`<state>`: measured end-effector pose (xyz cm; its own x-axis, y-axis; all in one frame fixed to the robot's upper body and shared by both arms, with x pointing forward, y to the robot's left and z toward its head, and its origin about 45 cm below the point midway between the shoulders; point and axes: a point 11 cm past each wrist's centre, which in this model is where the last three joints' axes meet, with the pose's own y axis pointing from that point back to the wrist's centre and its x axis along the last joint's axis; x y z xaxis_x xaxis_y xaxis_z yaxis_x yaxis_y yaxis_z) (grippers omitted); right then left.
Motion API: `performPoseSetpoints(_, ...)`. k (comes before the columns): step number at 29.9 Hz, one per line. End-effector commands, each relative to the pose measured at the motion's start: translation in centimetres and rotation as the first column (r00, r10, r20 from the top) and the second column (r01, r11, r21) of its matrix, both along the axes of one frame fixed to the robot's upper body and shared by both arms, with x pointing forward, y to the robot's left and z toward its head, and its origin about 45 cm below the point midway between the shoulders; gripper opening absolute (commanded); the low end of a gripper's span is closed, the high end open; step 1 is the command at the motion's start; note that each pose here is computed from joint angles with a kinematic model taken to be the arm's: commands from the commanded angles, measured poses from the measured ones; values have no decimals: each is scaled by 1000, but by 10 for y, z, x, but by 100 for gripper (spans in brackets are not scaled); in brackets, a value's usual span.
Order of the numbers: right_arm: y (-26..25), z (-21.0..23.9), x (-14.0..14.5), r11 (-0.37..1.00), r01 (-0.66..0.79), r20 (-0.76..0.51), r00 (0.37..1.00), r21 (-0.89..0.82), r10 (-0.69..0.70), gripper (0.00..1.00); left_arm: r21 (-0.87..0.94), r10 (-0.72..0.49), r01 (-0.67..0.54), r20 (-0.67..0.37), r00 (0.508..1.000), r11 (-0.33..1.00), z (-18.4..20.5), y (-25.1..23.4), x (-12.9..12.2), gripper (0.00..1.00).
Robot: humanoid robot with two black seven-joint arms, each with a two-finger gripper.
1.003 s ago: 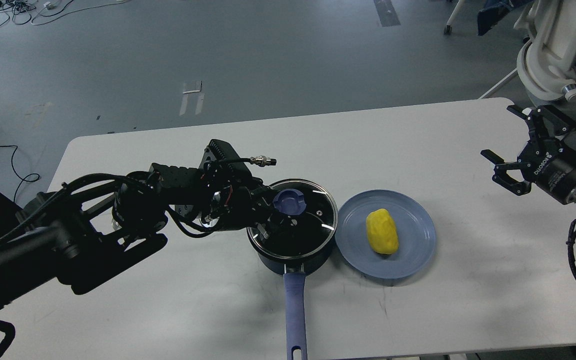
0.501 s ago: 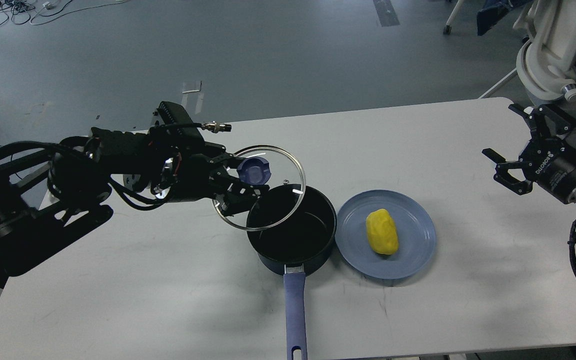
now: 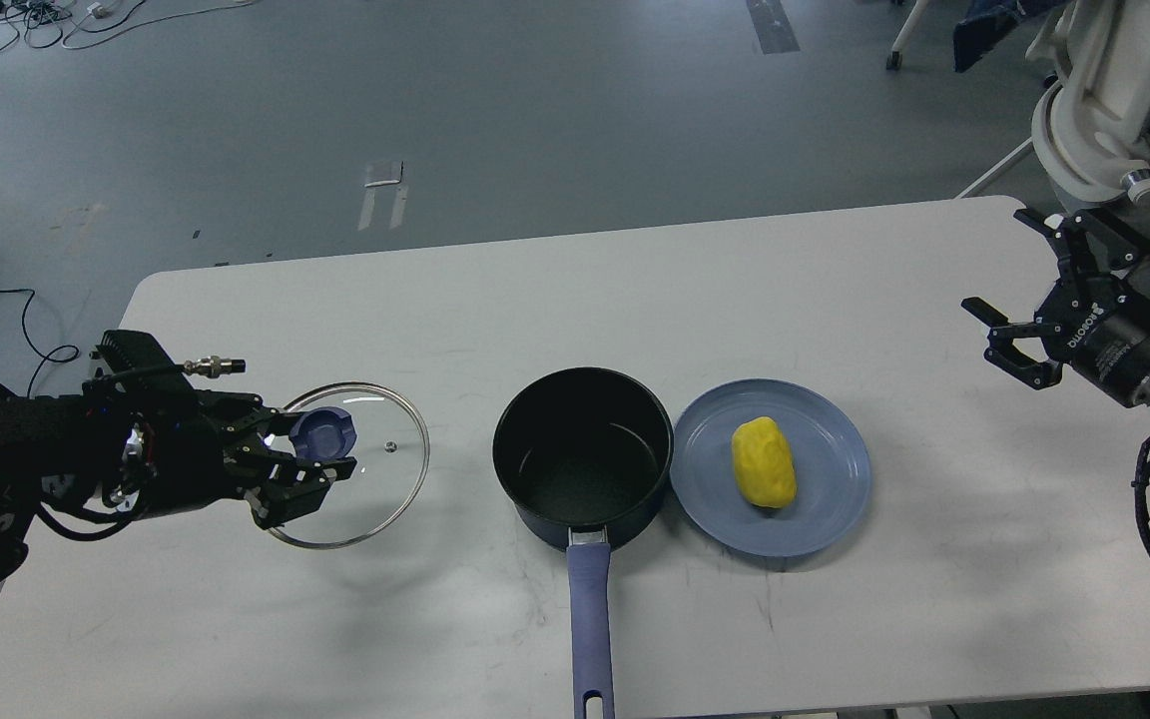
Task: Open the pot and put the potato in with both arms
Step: 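Lower the lid onto the table beside the pot, left gripper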
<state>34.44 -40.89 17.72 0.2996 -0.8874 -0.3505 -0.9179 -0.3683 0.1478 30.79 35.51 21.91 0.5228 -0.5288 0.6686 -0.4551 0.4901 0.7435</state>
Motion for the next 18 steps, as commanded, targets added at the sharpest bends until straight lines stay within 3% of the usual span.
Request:
performPoseSetpoints(1,-1,0,0,1000,1,0,1000,-2,-1,100,8,31,-31,1,1000,999,-11,14,-2,45)
performPoseSetpoints(18,-1,1,0,1000,1,2,1000,-2,-1,100,30,127,-126,-34,991,992,-48,36,4,46)
